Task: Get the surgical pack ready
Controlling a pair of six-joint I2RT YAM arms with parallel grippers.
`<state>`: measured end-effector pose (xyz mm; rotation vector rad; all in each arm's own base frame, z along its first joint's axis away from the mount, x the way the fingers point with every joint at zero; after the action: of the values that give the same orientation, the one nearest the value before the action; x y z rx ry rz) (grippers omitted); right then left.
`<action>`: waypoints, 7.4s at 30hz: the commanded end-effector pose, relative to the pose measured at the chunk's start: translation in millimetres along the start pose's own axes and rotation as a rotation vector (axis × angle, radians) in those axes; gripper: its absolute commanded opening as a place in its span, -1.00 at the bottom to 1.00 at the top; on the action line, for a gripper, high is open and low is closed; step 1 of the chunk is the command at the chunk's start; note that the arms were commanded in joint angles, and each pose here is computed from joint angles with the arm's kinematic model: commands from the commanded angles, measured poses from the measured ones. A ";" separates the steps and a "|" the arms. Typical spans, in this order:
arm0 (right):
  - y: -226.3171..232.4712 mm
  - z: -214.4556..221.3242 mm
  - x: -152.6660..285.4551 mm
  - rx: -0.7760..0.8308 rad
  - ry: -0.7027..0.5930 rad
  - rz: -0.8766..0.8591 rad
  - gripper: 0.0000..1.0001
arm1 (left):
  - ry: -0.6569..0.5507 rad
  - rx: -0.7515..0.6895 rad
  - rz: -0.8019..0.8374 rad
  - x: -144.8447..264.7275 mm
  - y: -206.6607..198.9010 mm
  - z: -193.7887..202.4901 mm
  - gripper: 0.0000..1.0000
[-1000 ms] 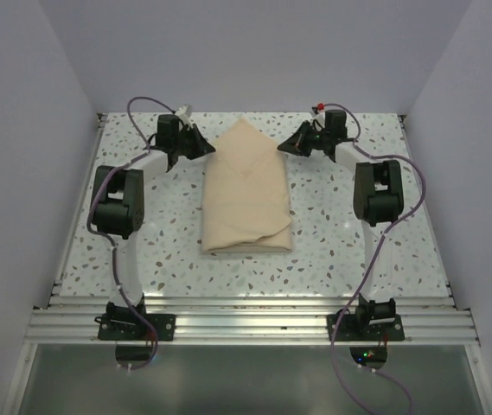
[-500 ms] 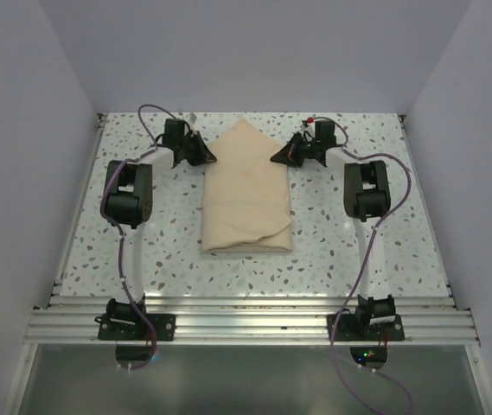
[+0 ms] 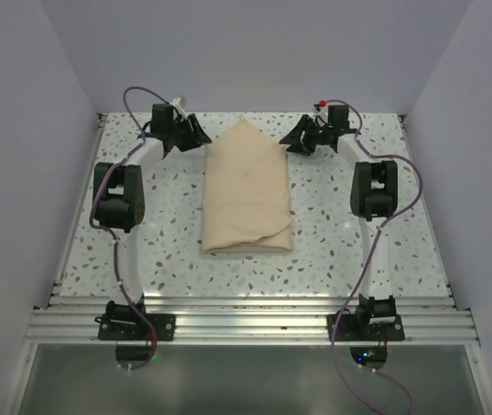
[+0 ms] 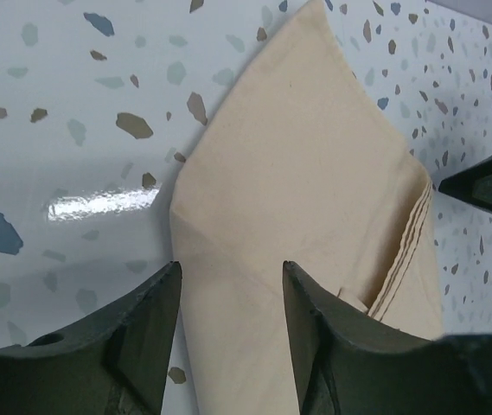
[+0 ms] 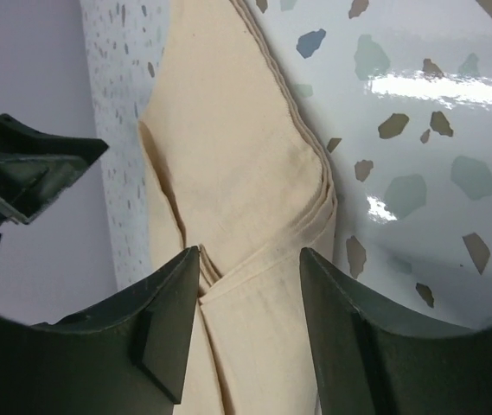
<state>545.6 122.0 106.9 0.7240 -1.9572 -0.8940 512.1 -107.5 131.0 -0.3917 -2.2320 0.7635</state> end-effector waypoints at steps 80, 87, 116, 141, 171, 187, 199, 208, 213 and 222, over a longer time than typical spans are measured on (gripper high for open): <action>135.6 189.8 182.2 0.045 0.309 0.180 -1.00 | 0.206 -0.039 -0.005 237.7 -62.7 152.1 -1.00; 120.1 212.2 186.6 0.034 0.353 0.231 -1.00 | 0.234 0.009 -0.021 248.7 -49.5 197.1 -1.00; 92.7 281.3 195.7 0.048 0.645 0.425 0.02 | 0.331 0.069 -0.227 276.9 -38.7 219.5 -0.03; 161.5 283.1 216.4 0.201 0.586 0.284 -1.00 | 0.319 0.065 -0.455 207.0 -50.1 141.1 -1.00; 86.9 366.3 138.2 0.273 0.253 0.549 -1.00 | 0.598 0.374 -0.315 211.9 -11.7 255.1 -1.00; 114.9 209.6 42.7 0.332 0.195 0.537 -1.00 | 0.536 0.335 -0.325 241.0 -18.7 250.7 -1.00; 137.0 193.1 95.9 0.338 0.337 0.471 -0.04 | 0.193 0.197 -0.423 291.4 -38.7 156.6 0.27; 166.0 201.4 117.5 0.320 0.383 0.308 0.41 | 0.204 0.186 -0.190 198.3 -33.9 75.8 0.30; 171.6 204.1 124.1 0.308 0.356 0.282 0.43 | 0.243 0.177 -0.177 177.2 -29.4 59.2 0.33; 168.2 213.4 134.7 0.290 0.350 0.287 0.45 | 0.376 0.196 -0.279 158.1 2.1 88.2 0.37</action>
<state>278.5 186.5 209.5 0.6518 -1.8215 -0.2553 346.4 -68.7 175.3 -0.0971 -1.8221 0.7163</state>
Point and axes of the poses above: each gripper's point midway between its finger pads, its own x axis back along the fingers, its own y axis along the line the jaws close on, z = x × y, the point moved 9 cm from there along x, back along the fingers, and after that the axes turned 6 degrees about x, right-handed, at the moved point
